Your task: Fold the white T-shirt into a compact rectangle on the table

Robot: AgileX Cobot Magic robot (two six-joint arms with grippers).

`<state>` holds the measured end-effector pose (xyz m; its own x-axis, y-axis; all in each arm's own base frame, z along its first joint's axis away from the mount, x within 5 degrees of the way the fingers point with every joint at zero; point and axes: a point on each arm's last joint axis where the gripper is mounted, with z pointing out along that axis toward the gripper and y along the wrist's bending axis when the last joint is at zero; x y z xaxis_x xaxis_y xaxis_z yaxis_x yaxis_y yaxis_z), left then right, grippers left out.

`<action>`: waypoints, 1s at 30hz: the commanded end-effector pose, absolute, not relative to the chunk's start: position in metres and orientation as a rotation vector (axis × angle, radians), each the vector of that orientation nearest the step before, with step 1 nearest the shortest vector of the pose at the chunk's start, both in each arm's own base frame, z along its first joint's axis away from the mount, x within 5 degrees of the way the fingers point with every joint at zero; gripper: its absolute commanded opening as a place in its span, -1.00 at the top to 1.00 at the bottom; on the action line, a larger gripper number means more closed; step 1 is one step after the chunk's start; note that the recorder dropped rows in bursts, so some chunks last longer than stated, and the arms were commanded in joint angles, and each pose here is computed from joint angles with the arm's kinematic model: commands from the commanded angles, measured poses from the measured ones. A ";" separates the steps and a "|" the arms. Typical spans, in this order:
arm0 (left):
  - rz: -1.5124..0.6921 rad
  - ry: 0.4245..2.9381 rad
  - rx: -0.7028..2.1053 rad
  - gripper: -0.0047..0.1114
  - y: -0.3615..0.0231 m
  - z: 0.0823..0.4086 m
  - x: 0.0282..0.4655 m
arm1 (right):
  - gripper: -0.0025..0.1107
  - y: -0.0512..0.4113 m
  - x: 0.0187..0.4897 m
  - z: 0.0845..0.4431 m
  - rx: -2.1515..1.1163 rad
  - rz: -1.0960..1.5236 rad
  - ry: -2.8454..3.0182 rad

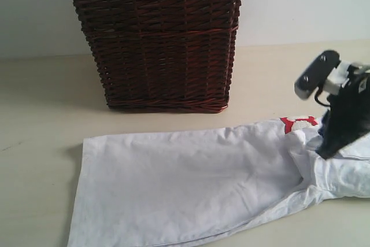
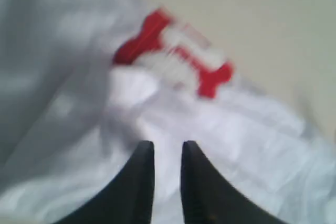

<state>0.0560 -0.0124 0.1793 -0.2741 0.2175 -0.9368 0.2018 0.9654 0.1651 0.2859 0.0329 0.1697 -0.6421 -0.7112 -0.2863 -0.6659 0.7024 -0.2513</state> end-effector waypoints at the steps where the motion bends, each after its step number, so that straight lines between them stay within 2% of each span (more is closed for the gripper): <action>1: 0.020 1.857 0.299 0.89 -0.012 0.180 0.057 | 0.96 0.024 0.259 0.172 -1.308 -0.104 2.743; 8: 0.020 1.857 0.299 0.89 -0.012 0.180 0.057 | 0.96 0.028 0.271 0.171 -1.184 -0.108 2.663; 18: 0.020 1.857 0.299 0.89 -0.012 0.180 0.057 | 0.96 0.030 0.290 0.127 -1.154 -0.104 2.676; 25: 0.020 1.857 0.299 0.89 -0.012 0.180 0.057 | 0.96 0.032 0.310 0.140 -0.942 -0.174 2.482; 30: 0.020 1.857 0.299 0.89 -0.012 0.180 0.057 | 0.96 0.032 0.315 0.142 -0.922 -0.190 2.430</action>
<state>0.0560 -0.0124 0.1793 -0.2741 0.2175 -0.9368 0.2018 0.9654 0.1651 0.3112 0.0333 0.1373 -0.6394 -0.6640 -0.3876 -0.6020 0.7459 -0.2849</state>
